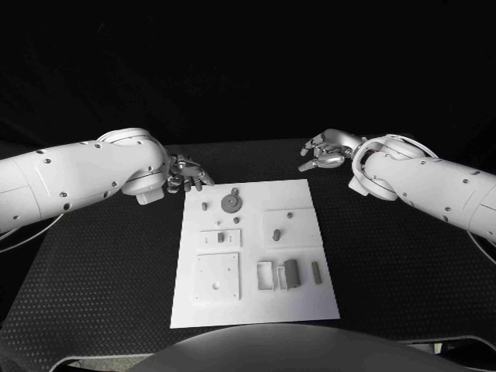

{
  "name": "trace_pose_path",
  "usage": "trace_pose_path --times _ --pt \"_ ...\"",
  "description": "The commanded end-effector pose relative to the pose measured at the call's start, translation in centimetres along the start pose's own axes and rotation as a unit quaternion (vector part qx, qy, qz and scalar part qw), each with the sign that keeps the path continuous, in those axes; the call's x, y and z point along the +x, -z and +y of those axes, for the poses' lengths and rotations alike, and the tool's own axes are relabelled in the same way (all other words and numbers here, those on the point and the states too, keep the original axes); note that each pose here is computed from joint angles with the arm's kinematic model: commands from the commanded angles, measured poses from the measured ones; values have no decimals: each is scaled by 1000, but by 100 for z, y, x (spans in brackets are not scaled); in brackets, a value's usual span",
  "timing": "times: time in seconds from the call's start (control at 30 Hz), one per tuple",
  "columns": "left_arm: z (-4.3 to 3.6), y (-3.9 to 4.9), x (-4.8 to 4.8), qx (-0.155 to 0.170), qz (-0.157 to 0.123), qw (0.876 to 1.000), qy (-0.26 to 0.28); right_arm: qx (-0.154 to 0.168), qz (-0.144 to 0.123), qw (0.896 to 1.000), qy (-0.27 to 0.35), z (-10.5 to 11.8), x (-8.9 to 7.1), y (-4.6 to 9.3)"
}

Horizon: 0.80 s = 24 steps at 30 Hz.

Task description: Assemble the parts on the task board

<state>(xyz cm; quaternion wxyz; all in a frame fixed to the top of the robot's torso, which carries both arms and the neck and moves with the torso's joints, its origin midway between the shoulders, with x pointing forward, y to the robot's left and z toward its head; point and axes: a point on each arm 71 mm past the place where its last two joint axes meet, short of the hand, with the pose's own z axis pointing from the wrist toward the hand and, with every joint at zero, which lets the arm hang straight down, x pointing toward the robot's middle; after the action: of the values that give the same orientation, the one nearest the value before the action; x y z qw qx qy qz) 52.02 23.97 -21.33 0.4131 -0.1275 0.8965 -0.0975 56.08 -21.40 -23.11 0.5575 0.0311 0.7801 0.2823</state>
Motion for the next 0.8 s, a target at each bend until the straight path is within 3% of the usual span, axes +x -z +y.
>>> trace_pose_path --times 0.03,0.17,0.33,0.47,0.8 --pt "14 -110 -16 -15 24 999 -36 -3 6 1000 3 19 14 -6" --pt "18 -222 -80 -36 12 998 -58 -4 6 1000 3 26 17 -10" --pt "38 -347 -3 -51 23 995 -82 -5 6 1000 3 40 23 -18" --pt "8 -394 50 -44 5 991 -124 -6 5 1000 4 45 24 -20" --pt "50 -469 121 -49 6 990 -134 -7 6 1000 4 59 30 -26"
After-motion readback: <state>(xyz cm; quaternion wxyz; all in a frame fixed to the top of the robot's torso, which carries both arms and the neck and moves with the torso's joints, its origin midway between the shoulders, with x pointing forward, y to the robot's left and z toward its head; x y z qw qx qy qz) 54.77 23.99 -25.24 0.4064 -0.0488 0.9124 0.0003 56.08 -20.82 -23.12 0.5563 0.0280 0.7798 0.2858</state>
